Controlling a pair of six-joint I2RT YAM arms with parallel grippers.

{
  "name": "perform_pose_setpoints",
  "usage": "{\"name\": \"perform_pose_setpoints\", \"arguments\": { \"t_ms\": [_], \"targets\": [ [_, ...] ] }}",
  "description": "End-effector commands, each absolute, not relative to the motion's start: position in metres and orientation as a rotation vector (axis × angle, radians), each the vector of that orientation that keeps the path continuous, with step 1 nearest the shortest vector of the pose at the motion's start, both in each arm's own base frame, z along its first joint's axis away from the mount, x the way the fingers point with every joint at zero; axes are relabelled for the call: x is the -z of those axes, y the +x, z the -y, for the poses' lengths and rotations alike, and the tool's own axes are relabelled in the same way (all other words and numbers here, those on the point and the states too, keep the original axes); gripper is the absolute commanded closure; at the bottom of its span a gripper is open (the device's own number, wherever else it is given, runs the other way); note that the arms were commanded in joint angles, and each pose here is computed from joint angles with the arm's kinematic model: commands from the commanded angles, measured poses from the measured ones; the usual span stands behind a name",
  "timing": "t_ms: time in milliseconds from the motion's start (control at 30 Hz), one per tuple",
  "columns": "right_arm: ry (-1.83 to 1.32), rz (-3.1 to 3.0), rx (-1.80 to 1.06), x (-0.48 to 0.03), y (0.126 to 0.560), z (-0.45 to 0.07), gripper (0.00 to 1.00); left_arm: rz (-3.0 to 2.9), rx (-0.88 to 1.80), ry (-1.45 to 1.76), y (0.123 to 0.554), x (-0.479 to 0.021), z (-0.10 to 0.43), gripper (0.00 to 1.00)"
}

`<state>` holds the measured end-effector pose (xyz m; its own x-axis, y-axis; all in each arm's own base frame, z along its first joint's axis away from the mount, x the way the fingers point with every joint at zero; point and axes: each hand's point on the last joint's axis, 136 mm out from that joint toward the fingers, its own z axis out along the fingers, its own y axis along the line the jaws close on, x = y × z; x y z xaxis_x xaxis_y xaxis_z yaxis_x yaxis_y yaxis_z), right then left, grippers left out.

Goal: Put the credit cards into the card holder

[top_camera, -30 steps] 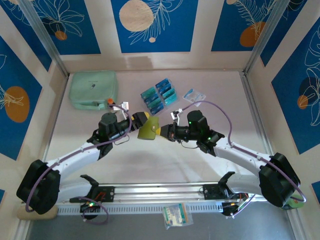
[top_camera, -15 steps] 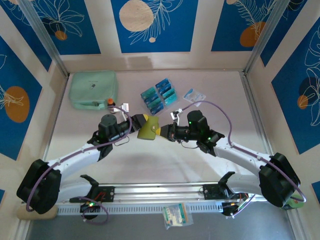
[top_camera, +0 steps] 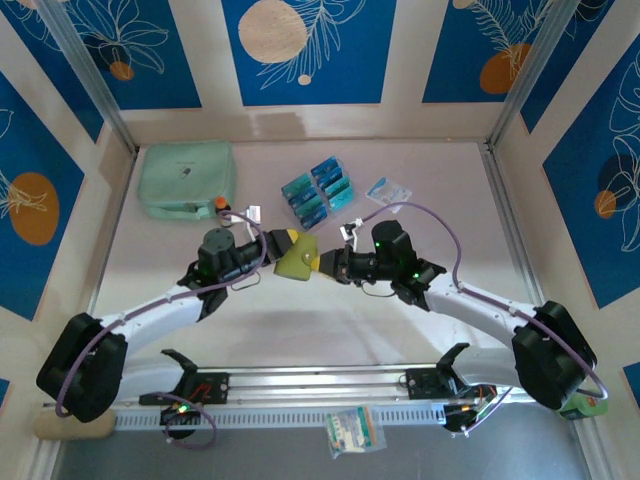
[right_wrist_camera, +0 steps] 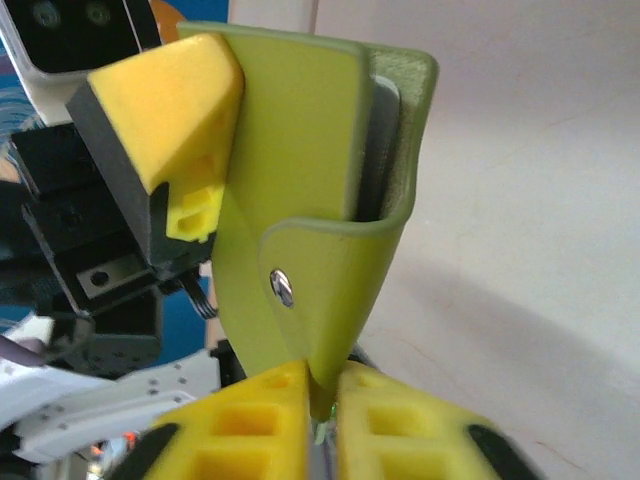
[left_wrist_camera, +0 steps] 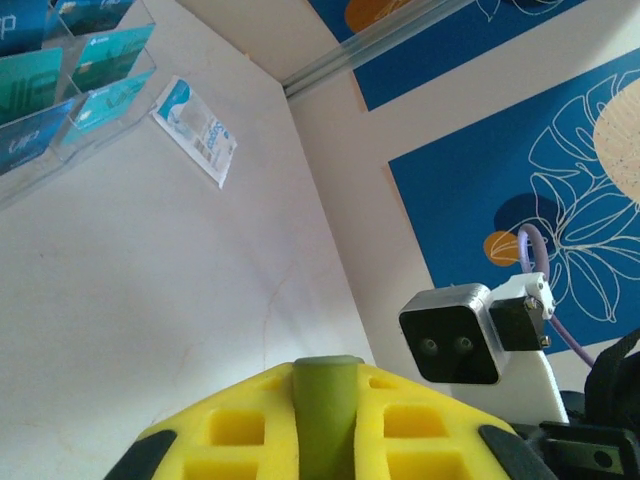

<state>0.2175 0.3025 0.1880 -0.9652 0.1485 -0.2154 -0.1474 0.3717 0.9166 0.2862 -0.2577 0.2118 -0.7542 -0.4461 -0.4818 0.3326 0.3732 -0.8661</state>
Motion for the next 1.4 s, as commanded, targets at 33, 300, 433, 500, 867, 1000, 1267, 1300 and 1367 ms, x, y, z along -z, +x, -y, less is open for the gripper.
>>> {"name": "perform_pose_setpoints", "arguments": {
  "t_ms": [33,300,433,500,867,1000,1267,1300,1367],
  "targets": [
    [0.015,-2.439,-1.385,-0.180,0.220,-0.273,0.60,-1.915,1.396,-0.079,0.285,-0.217,0.252,1.00],
    [-0.066,-2.546,-1.002,-0.181,0.224,-0.258,0.42,-1.971,1.258,-0.175,0.291,-0.208,0.236,1.00],
    [-0.154,-2.577,-0.864,-0.180,0.228,-0.277,0.39,-1.960,1.234,-0.216,0.292,-0.212,0.235,1.00],
    [-0.194,-2.584,-0.807,-0.180,0.231,-0.288,0.38,-1.957,1.230,-0.219,0.292,-0.215,0.237,1.00],
    [-0.276,-2.602,-0.681,-0.164,0.247,-0.328,0.39,-1.947,1.246,-0.217,0.289,-0.222,0.247,1.00],
    [-0.239,-2.636,-0.570,-0.143,0.251,-0.316,0.46,-1.943,1.250,-0.215,0.288,-0.223,0.248,1.00],
    [-0.141,-2.666,-0.444,-0.113,0.253,-0.291,0.67,-1.946,1.255,-0.212,0.286,-0.221,0.249,1.00],
    [-0.136,-2.666,-0.446,-0.112,0.254,-0.291,0.68,-1.949,1.255,-0.211,0.285,-0.220,0.249,1.00],
    [-0.137,-2.665,-0.455,-0.111,0.254,-0.292,0.72,-1.950,1.257,-0.210,0.285,-0.219,0.250,1.00]
  ]
}}
